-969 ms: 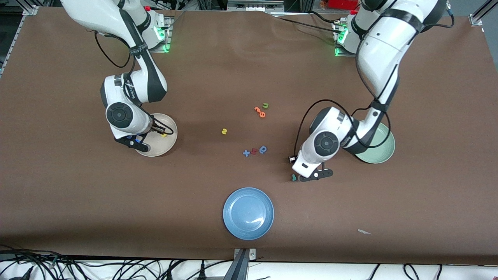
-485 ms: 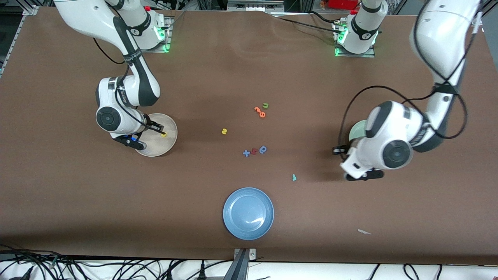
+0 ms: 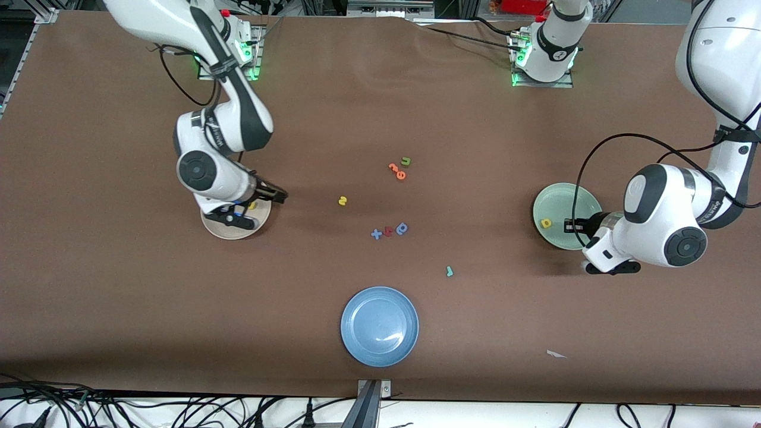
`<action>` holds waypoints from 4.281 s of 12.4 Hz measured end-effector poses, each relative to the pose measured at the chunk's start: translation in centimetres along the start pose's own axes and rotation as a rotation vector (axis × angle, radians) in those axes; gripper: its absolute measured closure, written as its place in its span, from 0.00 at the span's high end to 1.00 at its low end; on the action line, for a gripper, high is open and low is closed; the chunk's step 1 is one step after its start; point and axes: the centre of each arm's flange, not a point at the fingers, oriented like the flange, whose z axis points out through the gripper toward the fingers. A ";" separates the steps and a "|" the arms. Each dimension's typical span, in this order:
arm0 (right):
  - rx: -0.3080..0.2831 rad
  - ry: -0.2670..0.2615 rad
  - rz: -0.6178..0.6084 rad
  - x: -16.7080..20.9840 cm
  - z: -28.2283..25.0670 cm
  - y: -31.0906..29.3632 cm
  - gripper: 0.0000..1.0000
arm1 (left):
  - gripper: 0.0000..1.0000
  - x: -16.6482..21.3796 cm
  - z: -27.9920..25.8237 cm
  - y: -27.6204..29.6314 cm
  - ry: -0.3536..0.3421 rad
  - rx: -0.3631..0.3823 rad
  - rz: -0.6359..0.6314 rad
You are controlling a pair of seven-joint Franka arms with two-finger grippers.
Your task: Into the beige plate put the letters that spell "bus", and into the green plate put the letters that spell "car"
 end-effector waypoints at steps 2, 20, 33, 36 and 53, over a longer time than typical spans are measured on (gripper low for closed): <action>0.027 0.020 -0.071 -1.6 -1.0 -4.2 1.00 | 0.27 -0.1 2.6 -0.9 0.004 0.013 0.008; 0.092 0.123 -0.007 -5.9 8.4 -14.7 0.50 | 1.00 1.3 -2.8 24.9 0.285 -0.184 -0.376; 0.076 0.126 0.005 -5.8 9.4 -14.5 0.40 | 0.93 5.0 4.9 31.7 0.416 -0.205 -0.540; 0.080 0.131 0.009 -5.7 9.3 -14.5 0.24 | 0.89 4.8 5.8 32.1 0.397 -0.178 -0.537; -0.147 0.006 -0.403 5.9 0.8 8.2 0.22 | 0.10 5.0 5.5 31.6 0.396 -0.168 -0.545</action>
